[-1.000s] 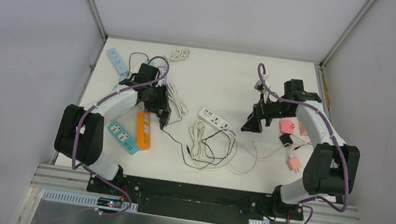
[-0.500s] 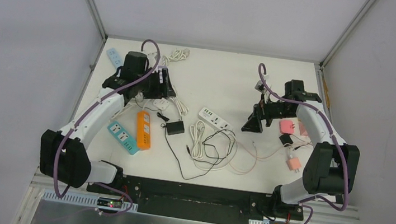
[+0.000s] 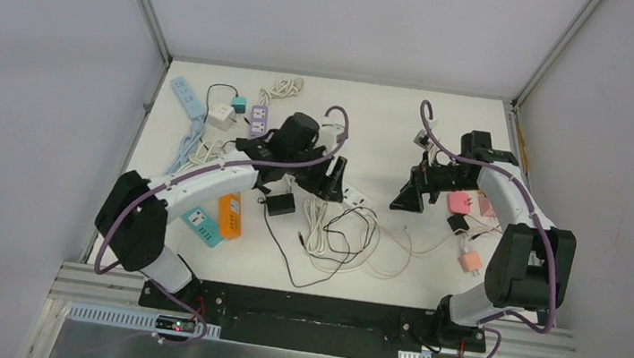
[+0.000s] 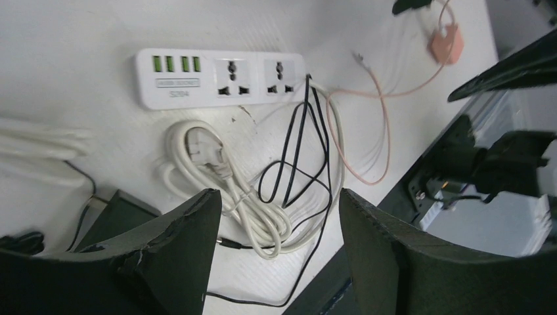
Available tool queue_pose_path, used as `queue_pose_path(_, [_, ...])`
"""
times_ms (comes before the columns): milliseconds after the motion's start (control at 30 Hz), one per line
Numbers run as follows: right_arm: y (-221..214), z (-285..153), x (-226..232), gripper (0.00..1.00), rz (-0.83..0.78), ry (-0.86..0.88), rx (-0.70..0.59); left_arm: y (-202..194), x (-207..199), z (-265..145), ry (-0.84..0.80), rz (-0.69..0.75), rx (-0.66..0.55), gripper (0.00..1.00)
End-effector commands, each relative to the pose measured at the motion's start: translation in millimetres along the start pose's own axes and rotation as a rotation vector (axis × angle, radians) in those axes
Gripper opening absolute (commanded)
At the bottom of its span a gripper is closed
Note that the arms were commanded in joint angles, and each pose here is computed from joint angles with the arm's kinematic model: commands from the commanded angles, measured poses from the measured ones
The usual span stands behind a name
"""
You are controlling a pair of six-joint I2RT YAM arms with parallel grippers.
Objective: Pull the plug off the socket
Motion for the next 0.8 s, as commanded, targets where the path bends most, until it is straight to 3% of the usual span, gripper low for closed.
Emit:
queue_pose_path(0, [5.0, -2.1, -1.6, 0.95, -0.015, 0.012, -0.046, 7.4, -5.7, 28.0, 0.034, 0.169, -0.015, 0.65])
queue_pose_path(467, [4.2, -5.1, -4.9, 0.95, -0.002, 0.004, -0.061, -15.3, -19.7, 73.7, 0.004, 0.204, 0.066, 0.63])
queue_pose_path(767, [-1.5, -0.2, -21.5, 0.94, 0.065, -0.076, -0.049, 0.7, -12.1, 55.9, 0.103, 0.154, -0.069, 0.65])
Point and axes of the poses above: each gripper's point midway between its finger pads, its own z axis out along the fingers, its own x axis along the line the jaws close on, y = z × x, the point moved 5 cm from there along -z, back along the fingers, and after that the axes turned 1 degree about z, right-handed, at the moved point
